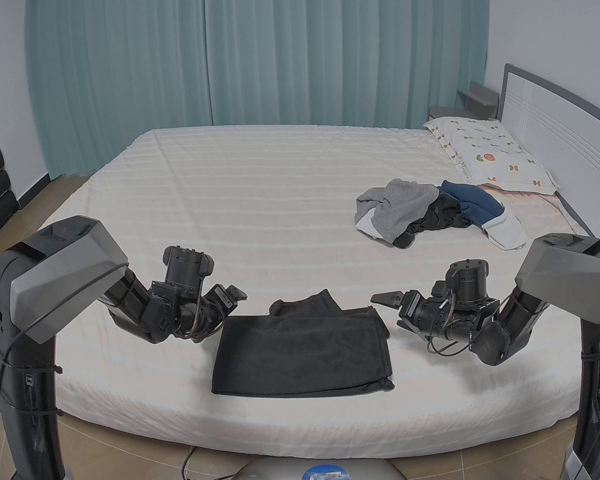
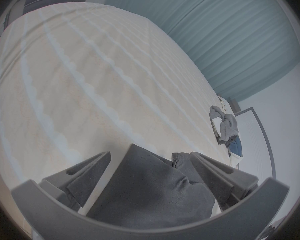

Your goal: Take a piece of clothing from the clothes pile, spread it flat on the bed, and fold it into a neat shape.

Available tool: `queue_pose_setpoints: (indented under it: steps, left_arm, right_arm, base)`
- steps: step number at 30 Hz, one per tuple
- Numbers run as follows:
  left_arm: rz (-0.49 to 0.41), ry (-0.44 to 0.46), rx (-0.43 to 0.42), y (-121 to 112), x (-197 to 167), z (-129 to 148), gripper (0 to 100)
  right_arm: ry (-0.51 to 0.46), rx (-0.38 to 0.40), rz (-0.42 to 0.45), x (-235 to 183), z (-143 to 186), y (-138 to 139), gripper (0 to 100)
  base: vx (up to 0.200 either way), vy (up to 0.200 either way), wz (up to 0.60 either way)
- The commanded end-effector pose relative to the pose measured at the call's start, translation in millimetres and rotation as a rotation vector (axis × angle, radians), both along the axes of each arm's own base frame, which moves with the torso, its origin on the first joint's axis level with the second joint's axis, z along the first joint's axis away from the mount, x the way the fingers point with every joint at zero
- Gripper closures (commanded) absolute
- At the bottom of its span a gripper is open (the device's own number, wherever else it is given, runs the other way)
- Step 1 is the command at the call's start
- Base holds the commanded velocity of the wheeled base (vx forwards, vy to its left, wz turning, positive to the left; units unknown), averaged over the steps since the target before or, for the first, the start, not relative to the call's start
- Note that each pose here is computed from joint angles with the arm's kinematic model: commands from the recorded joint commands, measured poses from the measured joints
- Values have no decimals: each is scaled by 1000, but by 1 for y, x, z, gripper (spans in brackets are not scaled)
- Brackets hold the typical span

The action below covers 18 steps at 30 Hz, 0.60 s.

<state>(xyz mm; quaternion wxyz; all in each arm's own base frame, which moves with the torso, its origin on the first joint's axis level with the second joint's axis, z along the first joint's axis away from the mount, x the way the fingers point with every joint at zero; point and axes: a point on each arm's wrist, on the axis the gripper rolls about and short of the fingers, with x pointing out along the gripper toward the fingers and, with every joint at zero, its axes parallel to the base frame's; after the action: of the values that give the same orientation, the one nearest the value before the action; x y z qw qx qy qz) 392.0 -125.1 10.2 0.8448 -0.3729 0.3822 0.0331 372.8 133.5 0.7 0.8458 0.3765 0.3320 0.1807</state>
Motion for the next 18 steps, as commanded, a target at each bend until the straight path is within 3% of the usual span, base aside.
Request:
queue_pose_setpoints:
  steps: [1, 16, 17, 18]
  left_arm:
    - [-3, 20, 12, -3, 2, -13, 0]
    - [-3, 21, 10, -3, 2, -14, 0]
    - [-3, 21, 10, -3, 2, -14, 100]
    - [-3, 20, 9, -3, 2, -13, 100]
  right_arm:
    - [4, -4, 15, 6, -12, 8, 0]
    - [-36, -41, 56, 15, -24, 21, 0]
    - [-36, -41, 56, 16, -24, 21, 100]
    - [-38, -42, 54, 16, -24, 20, 100]
  base:
    - [0, 0, 0]
    - [0, 0, 0]
    - [0, 0, 0]
    - [0, 0, 0]
